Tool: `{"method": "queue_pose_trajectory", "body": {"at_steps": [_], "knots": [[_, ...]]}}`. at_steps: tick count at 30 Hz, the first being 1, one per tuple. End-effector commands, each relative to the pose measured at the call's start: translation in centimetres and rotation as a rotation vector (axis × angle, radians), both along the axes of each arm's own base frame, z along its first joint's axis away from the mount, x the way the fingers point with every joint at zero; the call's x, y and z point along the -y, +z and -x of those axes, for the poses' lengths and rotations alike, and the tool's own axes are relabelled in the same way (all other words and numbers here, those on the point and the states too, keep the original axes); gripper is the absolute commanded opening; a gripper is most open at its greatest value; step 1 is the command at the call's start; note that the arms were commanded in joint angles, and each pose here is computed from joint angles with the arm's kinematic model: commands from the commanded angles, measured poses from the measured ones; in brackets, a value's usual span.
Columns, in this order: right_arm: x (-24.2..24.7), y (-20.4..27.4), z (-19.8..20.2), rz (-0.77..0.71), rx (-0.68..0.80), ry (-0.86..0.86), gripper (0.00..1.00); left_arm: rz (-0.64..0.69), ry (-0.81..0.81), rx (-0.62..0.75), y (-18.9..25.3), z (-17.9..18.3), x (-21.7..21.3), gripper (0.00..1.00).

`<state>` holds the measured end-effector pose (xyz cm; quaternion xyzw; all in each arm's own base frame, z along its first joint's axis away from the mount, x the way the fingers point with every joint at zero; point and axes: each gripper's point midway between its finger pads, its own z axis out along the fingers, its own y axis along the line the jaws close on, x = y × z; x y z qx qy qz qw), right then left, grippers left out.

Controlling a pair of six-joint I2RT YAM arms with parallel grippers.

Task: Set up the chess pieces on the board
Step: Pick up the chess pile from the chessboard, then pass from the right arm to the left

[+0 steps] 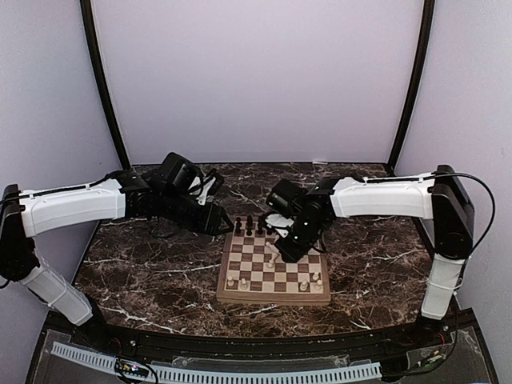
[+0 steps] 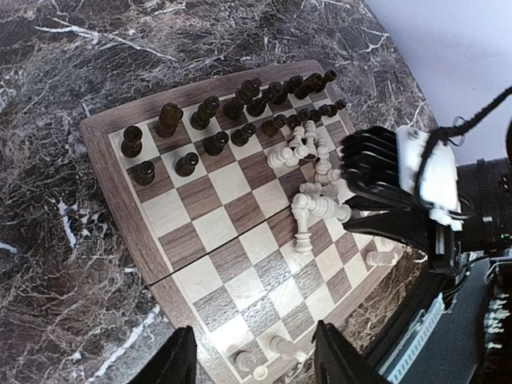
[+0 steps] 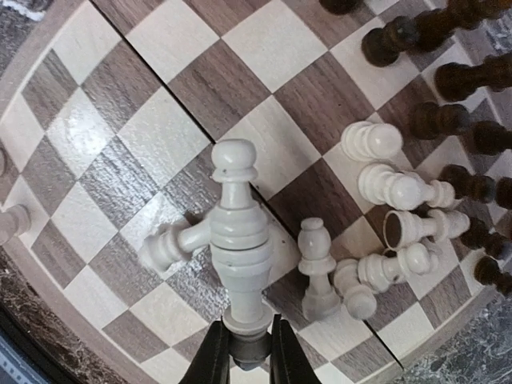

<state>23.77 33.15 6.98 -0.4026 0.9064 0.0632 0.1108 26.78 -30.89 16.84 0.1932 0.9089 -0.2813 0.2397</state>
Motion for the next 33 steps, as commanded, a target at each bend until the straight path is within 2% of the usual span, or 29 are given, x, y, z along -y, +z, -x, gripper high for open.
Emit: {"method": "queue_pose_trajectory", "body": {"at_steps": [1,7,11,24,30,33], "knots": [[-1.3,3.9,-0.7,-0.129,0.093,0.0,0.1,0.165,-0.02,-0.099,0.8,-0.2,1.4,0.52],[-2.1,5.7,-0.7,-0.2,0.114,0.003,0.1,0.326,-0.099,-0.169,1.4,-0.6,3.9,0.53],[-2.9,7.1,-0.4,-0.267,0.111,0.018,0.1,0.388,-0.146,-0.238,0.9,-0.4,5.2,0.53],[-4.5,8.7,1.5,-0.347,0.086,0.111,0.1,0.473,-0.193,-0.347,-0.3,-0.1,6.5,0.51],[-4.7,8.9,1.8,-0.352,0.088,0.127,0.11,0.506,-0.187,-0.369,-0.4,-0.4,6.4,0.46],[-4.7,8.8,1.9,-0.35,0.086,0.126,0.11,0.513,-0.182,-0.382,-0.6,-0.4,6.3,0.39]]}}
